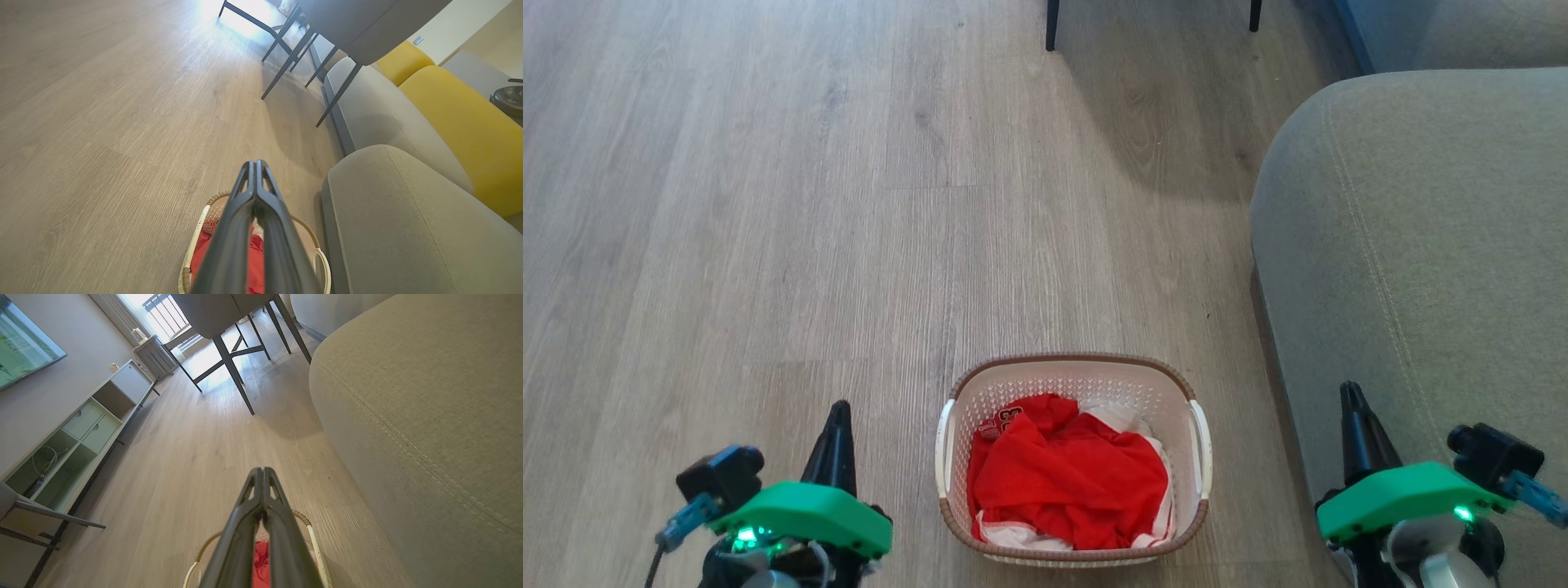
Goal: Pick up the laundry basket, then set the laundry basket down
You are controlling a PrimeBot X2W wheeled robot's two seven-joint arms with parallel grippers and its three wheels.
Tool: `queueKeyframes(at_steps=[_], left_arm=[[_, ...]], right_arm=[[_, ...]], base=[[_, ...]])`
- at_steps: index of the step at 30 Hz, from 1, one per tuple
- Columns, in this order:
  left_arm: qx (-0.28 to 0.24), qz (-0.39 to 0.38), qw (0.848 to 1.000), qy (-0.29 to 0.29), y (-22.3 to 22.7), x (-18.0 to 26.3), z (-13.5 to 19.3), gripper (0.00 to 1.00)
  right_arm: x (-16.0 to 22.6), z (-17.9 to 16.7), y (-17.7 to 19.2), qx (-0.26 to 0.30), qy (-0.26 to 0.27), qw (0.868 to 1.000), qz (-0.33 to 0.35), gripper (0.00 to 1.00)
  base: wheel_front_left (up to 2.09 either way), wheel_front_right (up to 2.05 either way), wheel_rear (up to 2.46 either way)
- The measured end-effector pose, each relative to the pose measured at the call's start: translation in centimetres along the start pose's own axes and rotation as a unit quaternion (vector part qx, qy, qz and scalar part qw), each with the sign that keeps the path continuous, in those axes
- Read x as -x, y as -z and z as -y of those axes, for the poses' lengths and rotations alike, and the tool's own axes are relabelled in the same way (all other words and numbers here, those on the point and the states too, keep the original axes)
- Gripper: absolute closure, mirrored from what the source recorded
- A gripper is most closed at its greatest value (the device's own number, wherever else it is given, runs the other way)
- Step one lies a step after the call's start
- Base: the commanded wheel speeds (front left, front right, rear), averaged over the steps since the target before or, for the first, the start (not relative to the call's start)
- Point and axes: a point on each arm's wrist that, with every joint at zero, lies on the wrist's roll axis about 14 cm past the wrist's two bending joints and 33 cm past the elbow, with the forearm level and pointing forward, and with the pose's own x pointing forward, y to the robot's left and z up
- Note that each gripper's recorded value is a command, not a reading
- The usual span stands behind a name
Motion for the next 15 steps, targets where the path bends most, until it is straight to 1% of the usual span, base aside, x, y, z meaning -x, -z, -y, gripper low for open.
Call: queueKeyframes(at_steps=[15], left_arm=[[0.075, -0.008, 0.997, -0.01, -0.28, -0.28, -0.59, 1.0]], right_arm=[[0.04, 1.0, -0.13, -0.072, 0.022, 0.997, -0.003, 1.0]], base=[[0.0, 0.0, 0.0]])
